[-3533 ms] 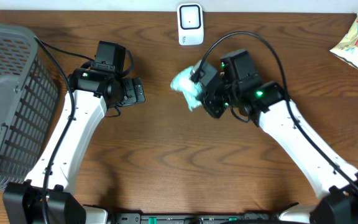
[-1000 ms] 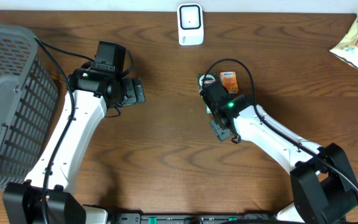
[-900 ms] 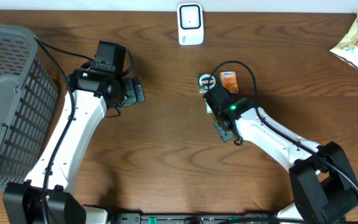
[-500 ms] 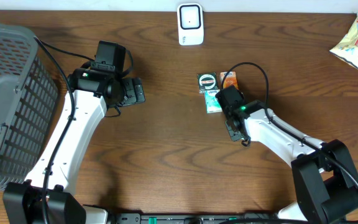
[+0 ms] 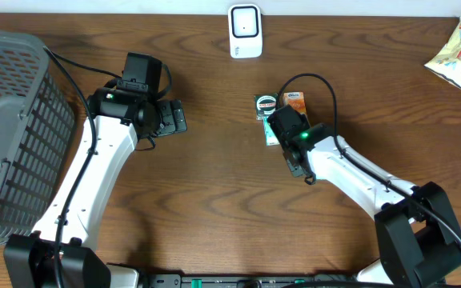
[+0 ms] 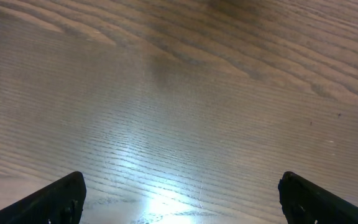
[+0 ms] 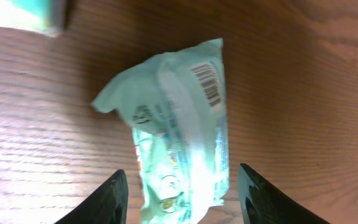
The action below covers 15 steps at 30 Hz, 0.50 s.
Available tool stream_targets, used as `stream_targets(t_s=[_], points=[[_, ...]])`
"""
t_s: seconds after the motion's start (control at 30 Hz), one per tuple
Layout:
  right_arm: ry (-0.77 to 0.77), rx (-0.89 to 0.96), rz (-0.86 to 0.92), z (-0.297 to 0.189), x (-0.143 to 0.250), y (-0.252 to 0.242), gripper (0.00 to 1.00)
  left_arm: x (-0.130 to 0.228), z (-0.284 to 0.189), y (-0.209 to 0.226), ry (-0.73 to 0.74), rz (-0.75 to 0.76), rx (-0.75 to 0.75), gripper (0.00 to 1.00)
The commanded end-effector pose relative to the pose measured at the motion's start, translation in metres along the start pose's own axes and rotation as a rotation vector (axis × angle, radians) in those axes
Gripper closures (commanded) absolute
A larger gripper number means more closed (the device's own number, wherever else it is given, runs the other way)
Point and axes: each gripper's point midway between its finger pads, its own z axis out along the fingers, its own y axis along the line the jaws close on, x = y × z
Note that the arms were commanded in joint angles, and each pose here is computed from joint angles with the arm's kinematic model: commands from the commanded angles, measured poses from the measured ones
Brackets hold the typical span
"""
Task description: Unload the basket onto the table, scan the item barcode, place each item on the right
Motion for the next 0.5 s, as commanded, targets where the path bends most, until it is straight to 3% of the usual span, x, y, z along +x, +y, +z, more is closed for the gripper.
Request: stream_targets(t_s=[0.0, 0.27, 0.47], points=[[0.0, 0.01, 0.004, 0.002, 0.006, 0.002, 0.5, -0.002, -0.001, 0.004, -0.003, 0.002, -0.014, 0.03], [-0.024, 0.006, 0.033, 0.019, 0.012, 0.007, 0.51, -0.002, -0.001, 0.004, -0.003, 0.002, -0.014, 0.02], [-0.036, 0.001, 0.039, 0.029, 0.018, 0.012, 0.57, -0.002, -0.001, 0.004, -0.003, 0.002, -0.014, 0.02]])
